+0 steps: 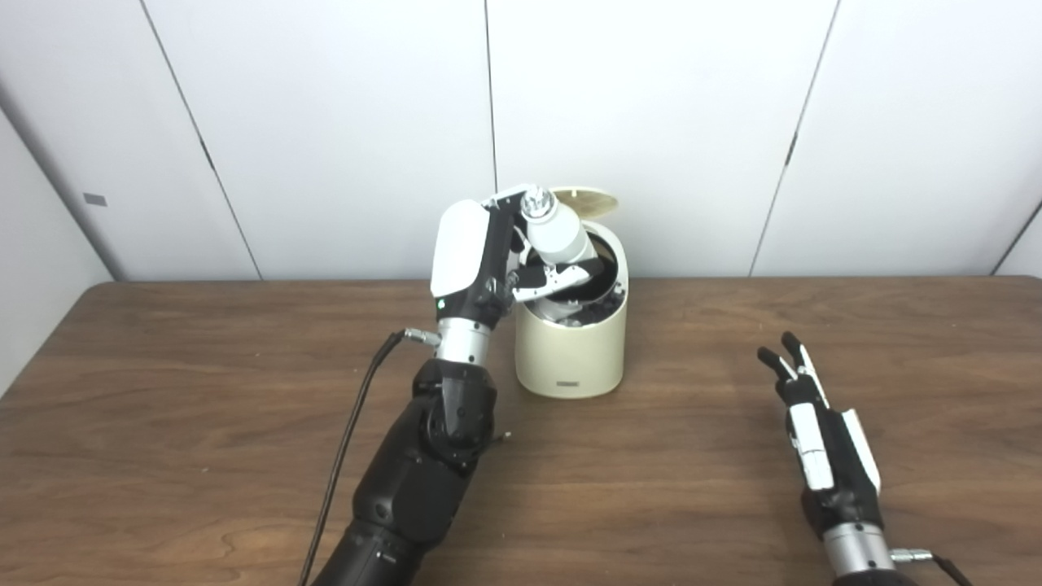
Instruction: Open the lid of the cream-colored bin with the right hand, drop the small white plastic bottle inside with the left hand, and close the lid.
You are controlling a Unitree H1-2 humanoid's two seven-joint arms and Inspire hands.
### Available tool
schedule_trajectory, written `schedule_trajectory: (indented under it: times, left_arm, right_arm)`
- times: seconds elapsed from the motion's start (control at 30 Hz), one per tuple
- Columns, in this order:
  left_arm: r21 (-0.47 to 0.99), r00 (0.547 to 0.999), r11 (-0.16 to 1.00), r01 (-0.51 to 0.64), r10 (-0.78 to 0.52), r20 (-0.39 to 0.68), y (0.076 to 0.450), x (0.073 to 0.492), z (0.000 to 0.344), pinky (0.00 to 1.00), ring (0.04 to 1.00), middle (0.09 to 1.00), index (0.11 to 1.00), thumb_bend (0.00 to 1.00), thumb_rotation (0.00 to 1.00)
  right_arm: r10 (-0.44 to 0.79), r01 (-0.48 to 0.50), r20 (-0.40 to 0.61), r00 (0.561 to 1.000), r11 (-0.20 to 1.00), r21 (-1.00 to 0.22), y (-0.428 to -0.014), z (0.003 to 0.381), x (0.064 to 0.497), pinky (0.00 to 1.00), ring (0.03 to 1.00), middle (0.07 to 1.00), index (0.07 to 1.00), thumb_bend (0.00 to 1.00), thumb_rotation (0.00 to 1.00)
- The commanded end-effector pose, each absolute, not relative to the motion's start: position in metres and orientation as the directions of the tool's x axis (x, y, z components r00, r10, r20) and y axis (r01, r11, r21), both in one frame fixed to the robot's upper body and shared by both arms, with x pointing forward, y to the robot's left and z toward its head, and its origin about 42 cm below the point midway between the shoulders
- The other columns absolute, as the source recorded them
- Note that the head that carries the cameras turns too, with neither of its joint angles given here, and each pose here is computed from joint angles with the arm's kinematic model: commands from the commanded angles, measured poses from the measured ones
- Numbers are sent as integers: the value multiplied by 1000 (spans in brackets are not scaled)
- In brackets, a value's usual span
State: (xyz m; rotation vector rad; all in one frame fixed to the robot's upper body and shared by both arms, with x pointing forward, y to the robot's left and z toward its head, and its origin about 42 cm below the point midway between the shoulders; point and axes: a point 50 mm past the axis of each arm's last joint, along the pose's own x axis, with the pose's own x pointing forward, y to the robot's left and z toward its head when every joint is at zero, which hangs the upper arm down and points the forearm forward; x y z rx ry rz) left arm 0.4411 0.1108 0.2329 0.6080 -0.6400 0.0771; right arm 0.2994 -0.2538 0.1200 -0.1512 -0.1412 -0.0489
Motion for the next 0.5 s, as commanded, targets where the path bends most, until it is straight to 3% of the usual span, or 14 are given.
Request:
schedule_trajectory:
  times: [0.0,0.47]
  left_arm:
    - [482,760,832,-274,-119,639,106,445,258,326,417,537,487,472,0]
    - [511,804,829,-228,-135,579,109,447,252,327,425,524,509,475,0]
  right_arm:
    - [-45,54,90,995,993,-105,-243,102,288,1000,987,912,981,637,1000]
    - [-45,48,102,994,998,-29,-245,103,289,1000,946,863,958,609,978]
